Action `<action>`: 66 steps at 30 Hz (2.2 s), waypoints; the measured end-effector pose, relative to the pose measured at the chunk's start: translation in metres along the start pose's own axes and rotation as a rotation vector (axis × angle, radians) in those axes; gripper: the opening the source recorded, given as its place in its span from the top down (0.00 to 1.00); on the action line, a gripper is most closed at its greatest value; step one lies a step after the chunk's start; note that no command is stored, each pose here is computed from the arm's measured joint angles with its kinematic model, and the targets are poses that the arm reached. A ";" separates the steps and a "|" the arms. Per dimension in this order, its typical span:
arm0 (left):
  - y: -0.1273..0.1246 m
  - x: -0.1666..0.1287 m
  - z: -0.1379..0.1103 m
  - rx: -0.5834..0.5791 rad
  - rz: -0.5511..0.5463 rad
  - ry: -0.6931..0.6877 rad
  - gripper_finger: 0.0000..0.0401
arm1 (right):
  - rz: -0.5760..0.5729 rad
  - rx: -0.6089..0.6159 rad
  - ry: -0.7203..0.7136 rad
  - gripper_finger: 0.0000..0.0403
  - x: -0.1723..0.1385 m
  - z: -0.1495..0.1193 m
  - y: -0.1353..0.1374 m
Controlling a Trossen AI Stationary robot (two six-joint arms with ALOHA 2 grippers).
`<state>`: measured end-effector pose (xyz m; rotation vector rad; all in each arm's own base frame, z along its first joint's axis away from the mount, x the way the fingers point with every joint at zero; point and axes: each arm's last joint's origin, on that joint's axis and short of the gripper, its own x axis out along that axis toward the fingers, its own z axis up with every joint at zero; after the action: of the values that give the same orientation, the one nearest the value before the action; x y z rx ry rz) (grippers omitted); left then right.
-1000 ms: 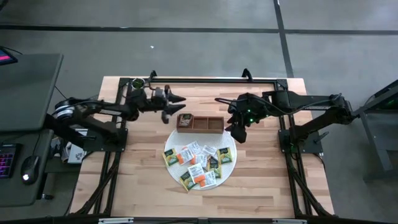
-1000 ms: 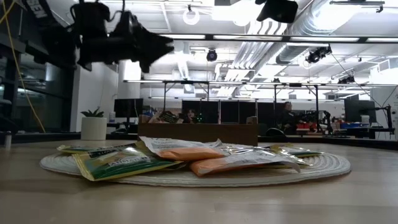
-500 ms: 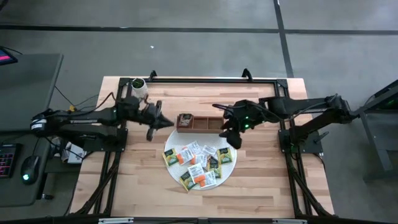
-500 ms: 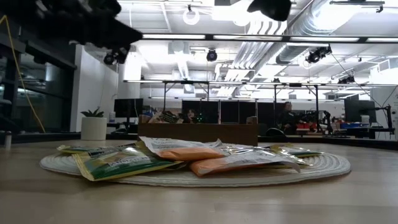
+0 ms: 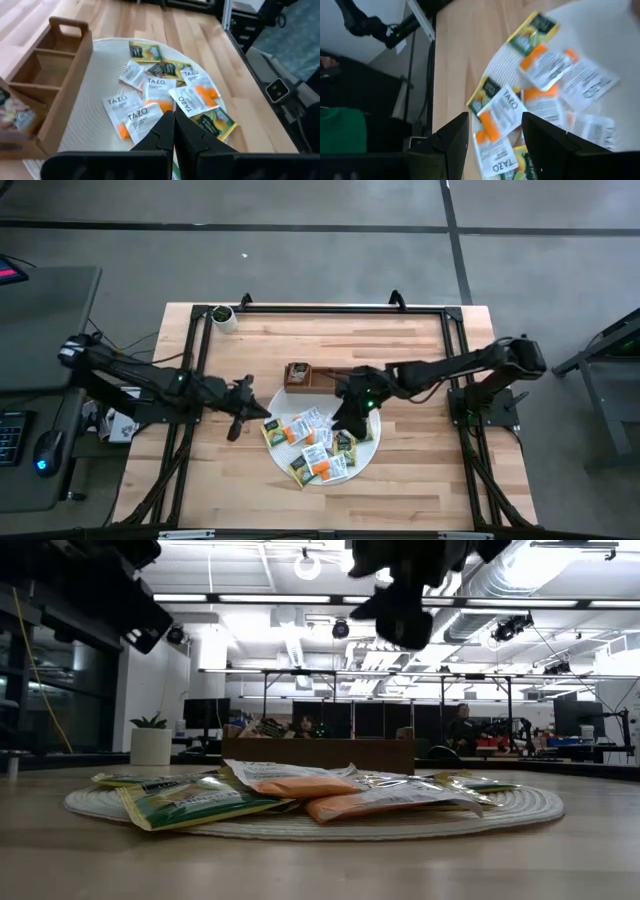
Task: Pick & Place Tea
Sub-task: Put the yellow tea bag into the right section of the wooden organizer
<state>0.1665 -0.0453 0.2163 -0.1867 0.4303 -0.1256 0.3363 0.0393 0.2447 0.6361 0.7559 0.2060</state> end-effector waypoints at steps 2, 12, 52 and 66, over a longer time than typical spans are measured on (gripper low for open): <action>-0.006 0.003 -0.003 -0.017 0.010 0.004 1.00 | 0.012 0.045 0.041 0.56 0.012 -0.005 -0.006; -0.032 0.028 -0.019 -0.071 -0.029 0.062 1.00 | 0.013 0.248 0.168 0.56 0.072 -0.031 -0.008; -0.044 0.059 -0.028 -0.071 -0.063 0.007 1.00 | -0.162 0.572 0.069 0.56 0.100 -0.046 -0.024; -0.044 0.059 -0.028 -0.070 -0.063 0.012 1.00 | -0.151 0.607 0.070 0.56 0.116 -0.057 -0.025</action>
<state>0.2045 -0.1021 0.1766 -0.2681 0.4412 -0.1737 0.3787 0.0911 0.1319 1.1438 0.9376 -0.1514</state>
